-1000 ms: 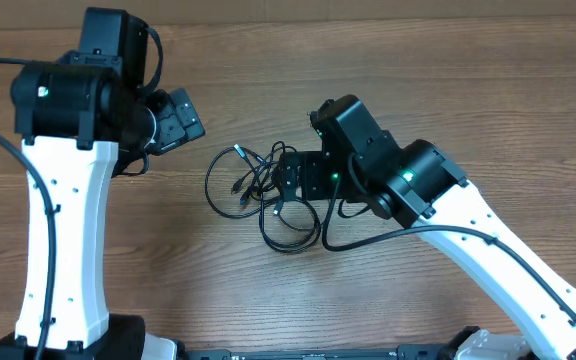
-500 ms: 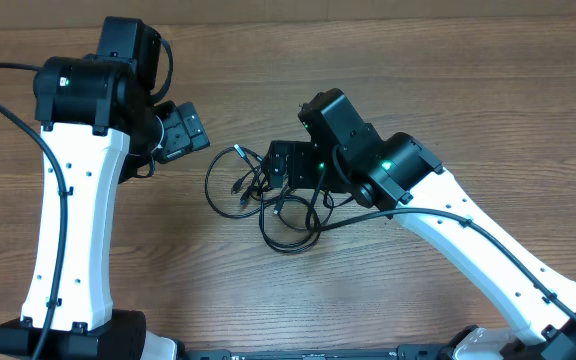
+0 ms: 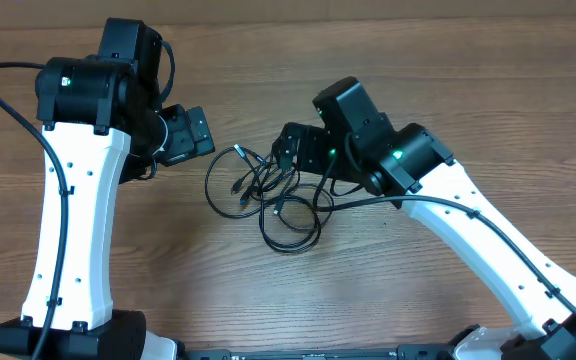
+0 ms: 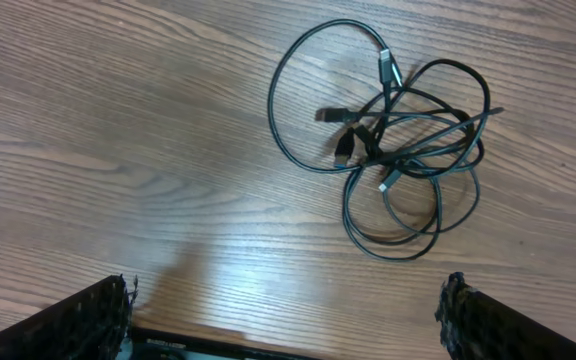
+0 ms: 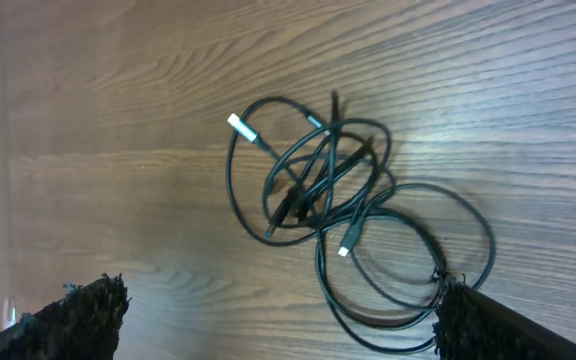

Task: Untangle cables
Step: 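Lower the right gripper into the cable tangle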

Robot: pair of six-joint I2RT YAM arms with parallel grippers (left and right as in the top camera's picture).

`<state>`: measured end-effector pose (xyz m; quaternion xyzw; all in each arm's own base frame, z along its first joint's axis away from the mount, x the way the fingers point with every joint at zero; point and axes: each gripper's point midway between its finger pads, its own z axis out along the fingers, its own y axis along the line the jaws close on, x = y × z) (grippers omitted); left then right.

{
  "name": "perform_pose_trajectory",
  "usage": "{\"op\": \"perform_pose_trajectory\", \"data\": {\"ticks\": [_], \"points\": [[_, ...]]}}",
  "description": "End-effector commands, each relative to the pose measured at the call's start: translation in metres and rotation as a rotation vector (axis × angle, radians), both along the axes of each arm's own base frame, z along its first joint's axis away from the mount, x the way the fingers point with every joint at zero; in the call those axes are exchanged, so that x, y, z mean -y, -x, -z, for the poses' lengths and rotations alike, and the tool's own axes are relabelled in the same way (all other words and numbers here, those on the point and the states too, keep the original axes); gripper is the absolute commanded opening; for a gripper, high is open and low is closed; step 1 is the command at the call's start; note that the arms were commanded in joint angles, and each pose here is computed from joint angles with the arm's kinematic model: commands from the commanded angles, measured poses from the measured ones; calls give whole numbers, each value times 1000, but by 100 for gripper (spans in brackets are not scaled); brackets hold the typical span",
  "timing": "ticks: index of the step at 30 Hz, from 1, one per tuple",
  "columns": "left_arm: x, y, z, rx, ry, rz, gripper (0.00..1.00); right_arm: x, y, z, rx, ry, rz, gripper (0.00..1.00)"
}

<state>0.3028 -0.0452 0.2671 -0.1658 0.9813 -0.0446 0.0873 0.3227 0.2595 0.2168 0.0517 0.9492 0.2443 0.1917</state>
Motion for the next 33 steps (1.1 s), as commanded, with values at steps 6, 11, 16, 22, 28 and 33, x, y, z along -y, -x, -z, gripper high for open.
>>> {"op": "perform_pose_trajectory", "data": {"ticks": [6, 11, 16, 22, 28, 33], "points": [[12, 2, 3, -15, 37, 96, 99, 17, -1, 11, -41, 32, 42, 100], [18, 1, 2, -13, 72, 105, 95, 23, 11, 25, -92, 78, 29, 100], [18, 3, 3, -17, 68, 126, 85, 27, 15, 35, -117, 88, 38, 100], [18, 3, 3, -22, 77, 74, 86, 28, 19, 41, -132, 100, 34, 96], [13, 2, 3, -21, 53, 54, 84, 24, 15, 39, -116, 77, 34, 80], [-1, 0, 4, -13, -22, 13, 65, 14, 8, 36, -88, 34, 20, 80]]}}
